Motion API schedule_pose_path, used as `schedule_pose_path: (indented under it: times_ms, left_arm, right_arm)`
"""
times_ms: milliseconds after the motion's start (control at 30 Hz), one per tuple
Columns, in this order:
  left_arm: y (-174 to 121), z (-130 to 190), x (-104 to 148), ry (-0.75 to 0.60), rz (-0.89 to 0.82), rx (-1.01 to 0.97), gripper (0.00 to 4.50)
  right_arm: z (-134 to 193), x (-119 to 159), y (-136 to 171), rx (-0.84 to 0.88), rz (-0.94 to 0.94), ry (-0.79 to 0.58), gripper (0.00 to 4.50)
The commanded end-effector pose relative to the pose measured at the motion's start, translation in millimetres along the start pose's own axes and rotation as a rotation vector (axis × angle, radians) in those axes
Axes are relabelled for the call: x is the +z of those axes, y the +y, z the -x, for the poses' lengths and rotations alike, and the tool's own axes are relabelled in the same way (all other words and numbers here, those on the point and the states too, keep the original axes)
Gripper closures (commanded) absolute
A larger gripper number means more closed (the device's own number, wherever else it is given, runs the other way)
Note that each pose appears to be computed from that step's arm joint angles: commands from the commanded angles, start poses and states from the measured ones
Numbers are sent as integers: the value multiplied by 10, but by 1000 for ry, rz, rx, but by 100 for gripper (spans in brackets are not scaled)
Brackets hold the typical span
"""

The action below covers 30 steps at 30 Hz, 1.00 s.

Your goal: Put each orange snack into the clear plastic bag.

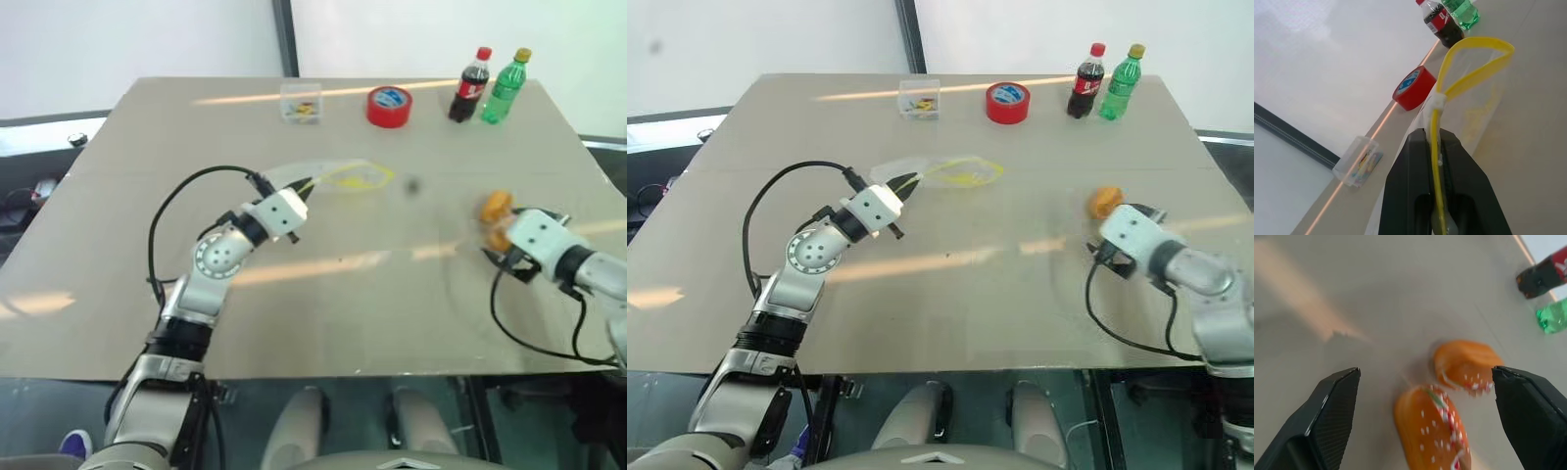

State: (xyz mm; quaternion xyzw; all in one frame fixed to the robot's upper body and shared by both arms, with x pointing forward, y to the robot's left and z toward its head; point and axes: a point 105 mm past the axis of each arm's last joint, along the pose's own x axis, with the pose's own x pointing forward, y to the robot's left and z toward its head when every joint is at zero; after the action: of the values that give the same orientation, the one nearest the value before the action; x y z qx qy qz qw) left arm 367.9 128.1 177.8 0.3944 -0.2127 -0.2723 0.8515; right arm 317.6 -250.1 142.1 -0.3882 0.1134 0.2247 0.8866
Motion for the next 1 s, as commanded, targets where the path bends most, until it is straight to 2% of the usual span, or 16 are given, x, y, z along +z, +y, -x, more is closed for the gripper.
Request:
schedule_pose_path:
  times_ms: [33, 400, 433, 533, 667, 700, 733, 833, 933, 1000]
  left_arm:
    - [60, -33, 114, -51, -21, 16, 450]
    - [19, 21, 202, -85, 0, -2, 450]
    - [19, 29, 209, -87, 3, -1, 450]
    - [18, 45, 222, -90, 10, 1, 450]
    - [15, 54, 234, -94, 24, 8, 450]
    - [15, 56, 238, -96, 32, 10, 450]
    - [14, 59, 242, -98, 37, 11, 450]
    - [16, 58, 268, -111, 45, 9, 450]
    - [7, 51, 305, -127, 49, 0, 450]
    - [-19, 48, 343, -148, 62, -19, 450]
  right_arm:
    - [16, -27, -178, -12, -40, -14, 8]
    - [-218, -427, -285, 83, -311, 83, 8]
    - [-212, -464, -273, 98, -325, 96, 32]
    - [-197, -519, -252, 121, -360, 110, 143]
    - [-172, -502, -232, 126, -395, 97, 328]
    - [-158, -454, -235, 122, -381, 81, 355]
    - [-144, -390, -233, 123, -377, 58, 355]
    - [-80, 30, -82, 215, -404, -85, 355]
    - [-96, 645, 232, 318, -425, -266, 355]
    - [-181, 1002, 370, 325, -442, -356, 355]
